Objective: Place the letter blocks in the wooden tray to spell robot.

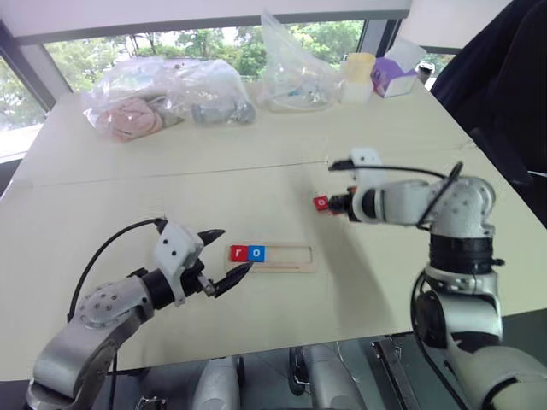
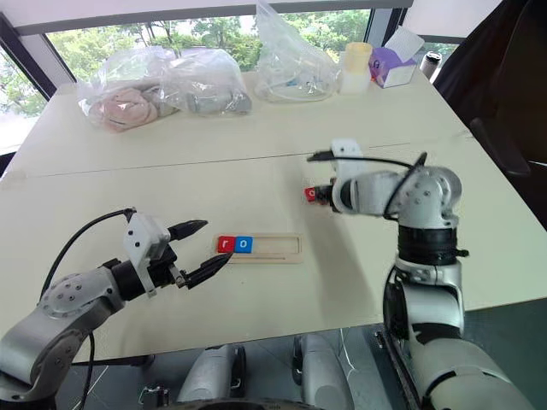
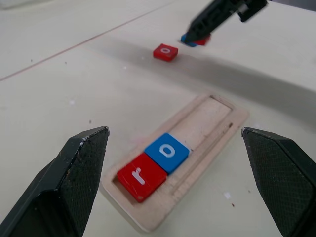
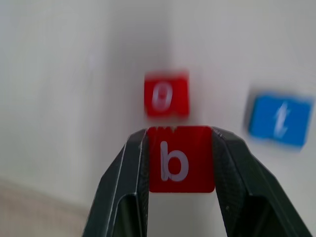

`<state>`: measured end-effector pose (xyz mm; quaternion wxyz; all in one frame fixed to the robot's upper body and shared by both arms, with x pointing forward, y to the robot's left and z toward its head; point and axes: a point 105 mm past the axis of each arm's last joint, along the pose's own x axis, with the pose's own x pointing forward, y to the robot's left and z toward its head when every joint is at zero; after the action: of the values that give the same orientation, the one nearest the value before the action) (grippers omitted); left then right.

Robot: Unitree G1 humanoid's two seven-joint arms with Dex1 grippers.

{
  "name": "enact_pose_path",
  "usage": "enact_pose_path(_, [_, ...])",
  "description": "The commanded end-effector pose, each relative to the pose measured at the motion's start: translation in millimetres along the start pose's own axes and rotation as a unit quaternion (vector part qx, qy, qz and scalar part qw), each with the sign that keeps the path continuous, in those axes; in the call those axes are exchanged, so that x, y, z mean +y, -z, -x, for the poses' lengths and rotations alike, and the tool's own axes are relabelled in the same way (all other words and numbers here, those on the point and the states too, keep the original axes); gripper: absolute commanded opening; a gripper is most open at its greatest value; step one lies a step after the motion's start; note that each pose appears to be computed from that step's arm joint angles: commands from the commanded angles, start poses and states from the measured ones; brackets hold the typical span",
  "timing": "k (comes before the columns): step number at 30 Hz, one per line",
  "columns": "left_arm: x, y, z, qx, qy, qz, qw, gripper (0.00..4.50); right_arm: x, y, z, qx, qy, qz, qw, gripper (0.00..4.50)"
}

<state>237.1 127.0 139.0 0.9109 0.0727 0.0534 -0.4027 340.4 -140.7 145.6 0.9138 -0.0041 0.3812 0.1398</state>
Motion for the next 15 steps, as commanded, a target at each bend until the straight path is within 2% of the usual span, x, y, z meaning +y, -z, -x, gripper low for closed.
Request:
enact_pose_path(1, [-6.0, -12.6, -1.2, -0.022, 0.012, -0.018, 1.0, 4.5, 6.7, 3.5, 23.8, -0.003, -0.023, 0.011, 1.0, 1.15])
enact_pose_path(9, [-11.7, -11.7, -7.5, -0.026, 0.034, -0.025, 0.999, 4.5, -3.2, 34.7, 32.6, 0.015, 0.021, -0.021, 0.999, 1.15])
enact_pose_path(15, [-14.3, -11.8, -11.7, -0.031, 0.039, -0.034, 0.998, 4.5, 3.5, 44.9, 28.7, 0.012, 0.028, -0.042, 0.999, 1.15])
